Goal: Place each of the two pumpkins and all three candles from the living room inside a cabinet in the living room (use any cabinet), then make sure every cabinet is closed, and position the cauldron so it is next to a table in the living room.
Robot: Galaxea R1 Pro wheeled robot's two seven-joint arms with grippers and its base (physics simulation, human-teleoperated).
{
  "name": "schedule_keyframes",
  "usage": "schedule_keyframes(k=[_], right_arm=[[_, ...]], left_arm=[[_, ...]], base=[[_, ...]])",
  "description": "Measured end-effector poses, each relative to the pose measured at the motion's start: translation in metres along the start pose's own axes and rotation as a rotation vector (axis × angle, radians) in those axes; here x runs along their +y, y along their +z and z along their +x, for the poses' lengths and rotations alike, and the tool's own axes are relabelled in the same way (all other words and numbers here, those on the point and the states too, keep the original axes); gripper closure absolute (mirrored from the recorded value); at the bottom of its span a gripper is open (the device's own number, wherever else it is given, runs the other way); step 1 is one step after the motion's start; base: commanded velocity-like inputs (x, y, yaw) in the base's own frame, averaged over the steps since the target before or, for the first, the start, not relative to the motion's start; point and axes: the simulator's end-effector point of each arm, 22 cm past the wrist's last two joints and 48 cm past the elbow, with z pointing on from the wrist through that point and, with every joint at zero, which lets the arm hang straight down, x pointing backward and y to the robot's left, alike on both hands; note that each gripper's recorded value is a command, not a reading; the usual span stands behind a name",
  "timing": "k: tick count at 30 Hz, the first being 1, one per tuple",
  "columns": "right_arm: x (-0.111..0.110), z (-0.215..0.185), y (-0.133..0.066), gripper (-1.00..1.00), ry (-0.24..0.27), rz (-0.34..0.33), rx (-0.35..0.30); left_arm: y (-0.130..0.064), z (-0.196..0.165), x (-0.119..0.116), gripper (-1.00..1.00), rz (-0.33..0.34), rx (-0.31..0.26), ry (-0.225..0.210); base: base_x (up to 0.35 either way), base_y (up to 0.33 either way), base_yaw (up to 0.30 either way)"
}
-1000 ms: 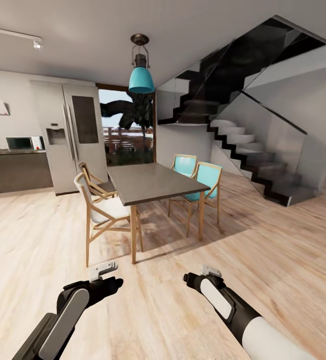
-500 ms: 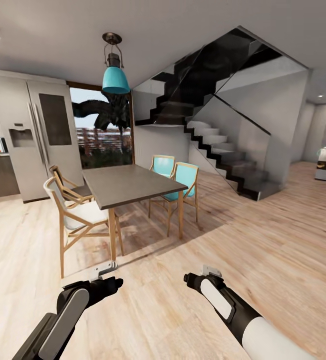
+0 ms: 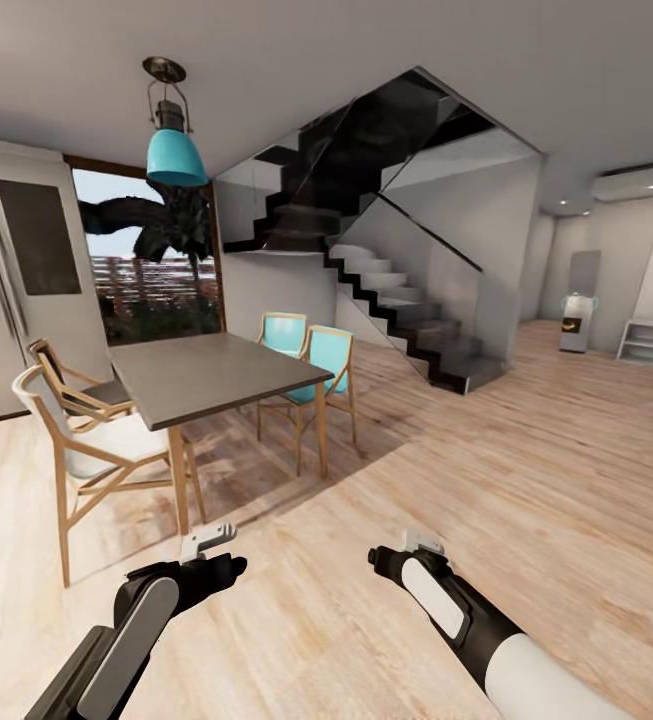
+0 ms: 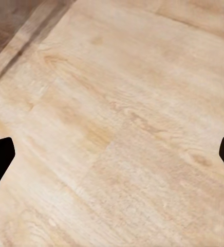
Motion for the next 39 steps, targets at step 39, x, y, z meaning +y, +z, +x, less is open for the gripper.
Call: schedule_keyframes(k=[39], right_arm=[[0.0034,-0.007,-0.0062,-1.0,-0.003,-0.006,-0.017]], left_arm=[[-0.006,-0.0051,-0.0027,-1.0,0.006,-0.016,0.003]], base=[[0.0,0.0,-0.291]])
